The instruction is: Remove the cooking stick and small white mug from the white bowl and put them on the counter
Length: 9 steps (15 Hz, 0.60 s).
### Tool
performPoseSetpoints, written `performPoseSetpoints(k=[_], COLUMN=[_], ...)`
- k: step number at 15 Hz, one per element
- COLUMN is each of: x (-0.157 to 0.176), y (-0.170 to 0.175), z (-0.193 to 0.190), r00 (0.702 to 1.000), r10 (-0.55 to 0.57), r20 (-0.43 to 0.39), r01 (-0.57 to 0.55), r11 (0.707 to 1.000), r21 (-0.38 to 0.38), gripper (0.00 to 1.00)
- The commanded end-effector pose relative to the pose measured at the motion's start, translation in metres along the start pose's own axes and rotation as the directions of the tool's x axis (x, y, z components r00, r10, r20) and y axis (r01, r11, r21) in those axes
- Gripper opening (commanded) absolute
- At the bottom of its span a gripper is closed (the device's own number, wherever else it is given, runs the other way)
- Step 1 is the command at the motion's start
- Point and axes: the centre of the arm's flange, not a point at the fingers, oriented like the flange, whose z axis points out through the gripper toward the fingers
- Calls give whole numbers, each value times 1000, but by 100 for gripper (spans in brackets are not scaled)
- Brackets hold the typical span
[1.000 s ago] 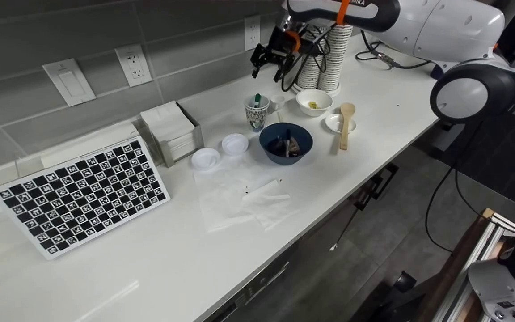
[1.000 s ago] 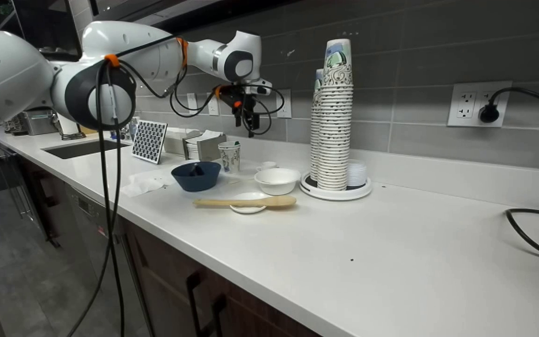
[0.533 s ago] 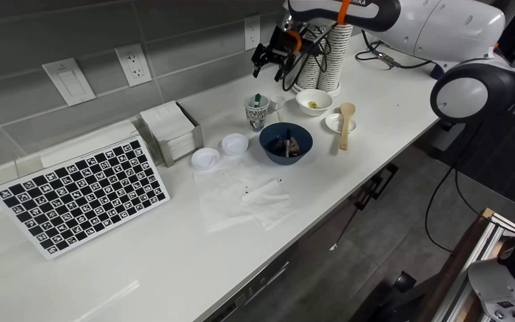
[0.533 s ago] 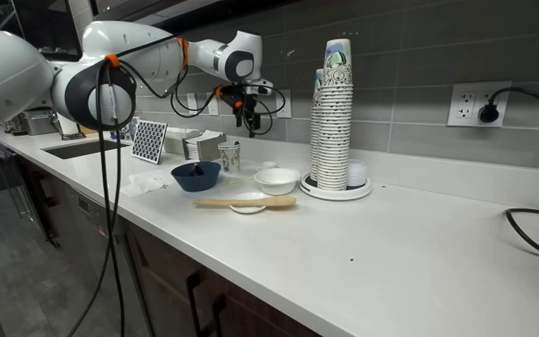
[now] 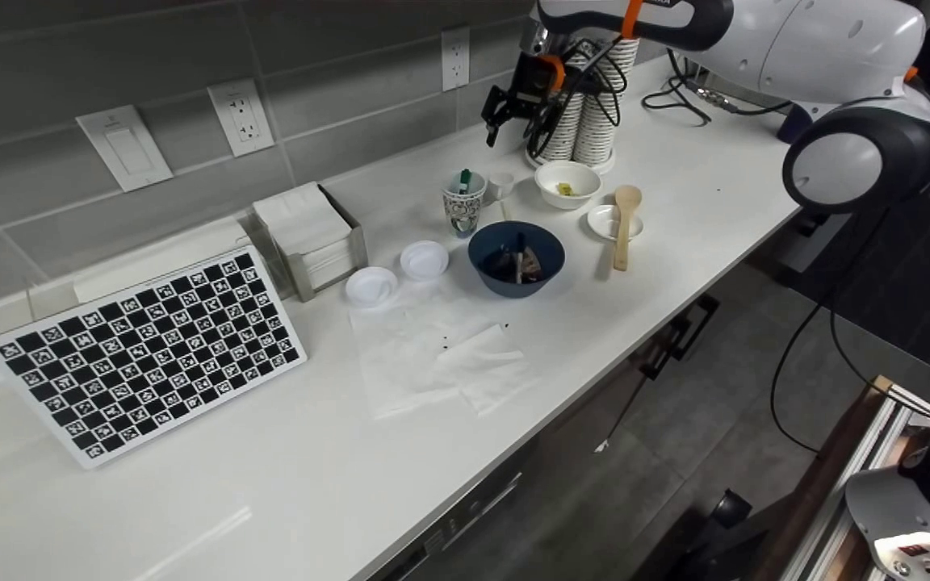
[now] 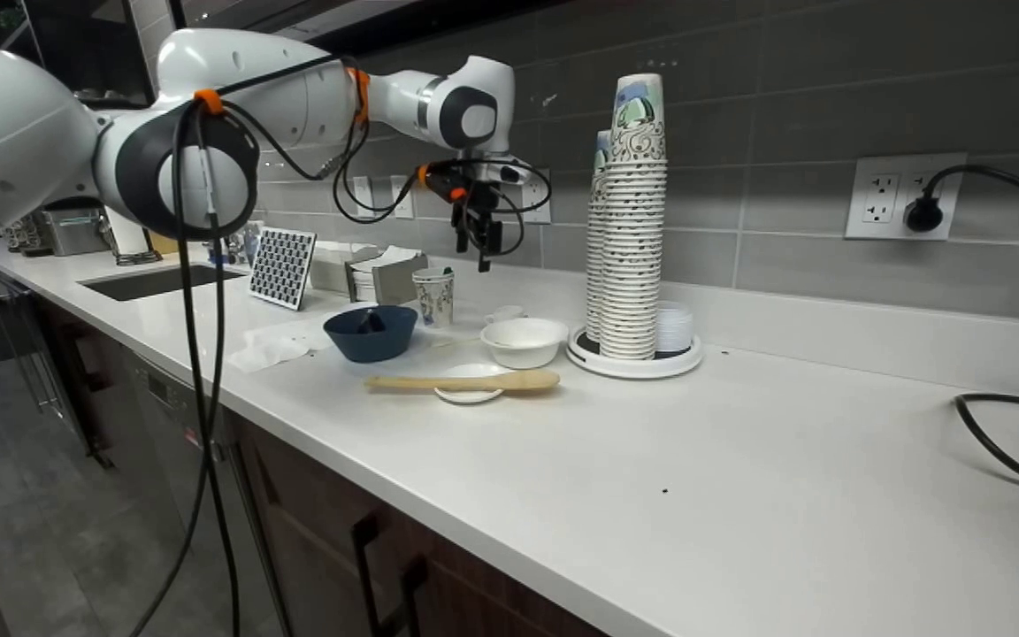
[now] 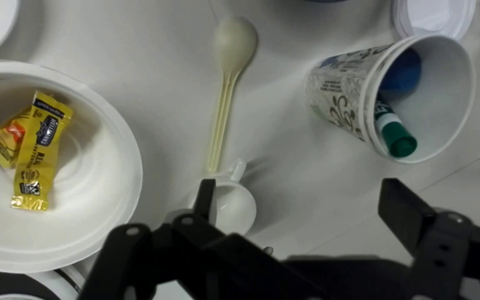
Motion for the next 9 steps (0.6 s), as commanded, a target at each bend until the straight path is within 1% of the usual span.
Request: performPoseSetpoints(k=[1,3,4,5,6,7,9], x=[-70,-72,-72,-71,-68,5,6], y=[31,29,28,29,30,4,5], z=[-3,-6,-8,-10,-11,-17,-17], r00=[998,998,997,993,987,995,995], r10=[32,40,73,116,162,93,99], r20=[62,47,40,28,15,18,14], r01=[-37,-47,-79,-119,-161,-95,-100], r11=[996,988,982,972,962,982,981], r21=[79,147,169,203,221,163,165], gripper=[100,100,100,100,100,100,100])
